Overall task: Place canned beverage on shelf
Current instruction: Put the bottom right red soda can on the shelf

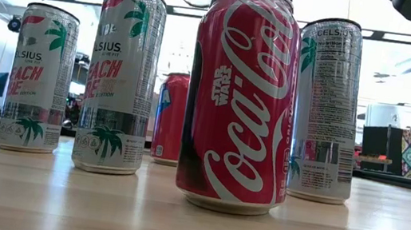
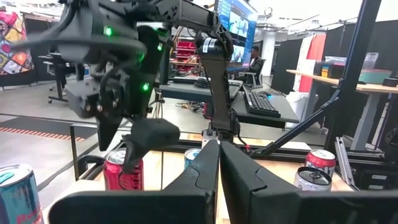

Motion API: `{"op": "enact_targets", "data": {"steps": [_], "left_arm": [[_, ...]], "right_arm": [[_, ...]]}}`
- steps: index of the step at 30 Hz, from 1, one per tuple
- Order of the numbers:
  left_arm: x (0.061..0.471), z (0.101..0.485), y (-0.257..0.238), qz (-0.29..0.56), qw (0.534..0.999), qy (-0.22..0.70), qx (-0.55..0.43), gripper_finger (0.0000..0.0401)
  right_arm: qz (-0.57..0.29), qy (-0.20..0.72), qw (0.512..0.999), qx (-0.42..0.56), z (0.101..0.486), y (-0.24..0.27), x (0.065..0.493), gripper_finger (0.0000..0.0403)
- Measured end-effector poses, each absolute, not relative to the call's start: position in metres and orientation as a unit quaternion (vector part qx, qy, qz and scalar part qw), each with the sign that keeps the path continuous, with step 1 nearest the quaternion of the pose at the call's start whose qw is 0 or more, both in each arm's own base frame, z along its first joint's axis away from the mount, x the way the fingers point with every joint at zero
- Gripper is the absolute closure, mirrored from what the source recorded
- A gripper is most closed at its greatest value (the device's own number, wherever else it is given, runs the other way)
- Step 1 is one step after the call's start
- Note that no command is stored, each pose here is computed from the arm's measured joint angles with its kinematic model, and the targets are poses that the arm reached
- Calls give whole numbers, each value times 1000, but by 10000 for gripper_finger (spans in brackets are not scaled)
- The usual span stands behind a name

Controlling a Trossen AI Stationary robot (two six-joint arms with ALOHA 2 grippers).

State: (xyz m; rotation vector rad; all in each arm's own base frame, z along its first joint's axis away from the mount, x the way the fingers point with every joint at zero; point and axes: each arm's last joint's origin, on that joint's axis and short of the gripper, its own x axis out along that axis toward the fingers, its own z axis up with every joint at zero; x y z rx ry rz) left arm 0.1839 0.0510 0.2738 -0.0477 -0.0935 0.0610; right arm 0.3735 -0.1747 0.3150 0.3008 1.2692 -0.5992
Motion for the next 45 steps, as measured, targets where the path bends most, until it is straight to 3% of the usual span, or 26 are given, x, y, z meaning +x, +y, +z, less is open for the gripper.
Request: {"op": "enact_targets", "data": {"steps": [10, 20, 30, 36, 45], "left_arm": [[185, 273, 51, 30, 998, -44, -33, 401], [188, 270, 52, 30, 998, -35, -39, 401], [189, 269, 53, 31, 998, -34, -44, 401], [189, 269, 55, 78, 995, -36, -45, 401], [189, 268, 58, 113, 992, -37, -38, 401]], "right_arm": [[-272, 539, 787, 129, 350, -158, 362, 77], [-228, 466, 851, 76, 369, -124, 364, 77], [-203, 434, 877, 49, 339, -102, 348, 77], [-198, 389, 899, 26, 320, -97, 331, 77], [-209, 236, 949, 27, 307, -91, 311, 92]]}}
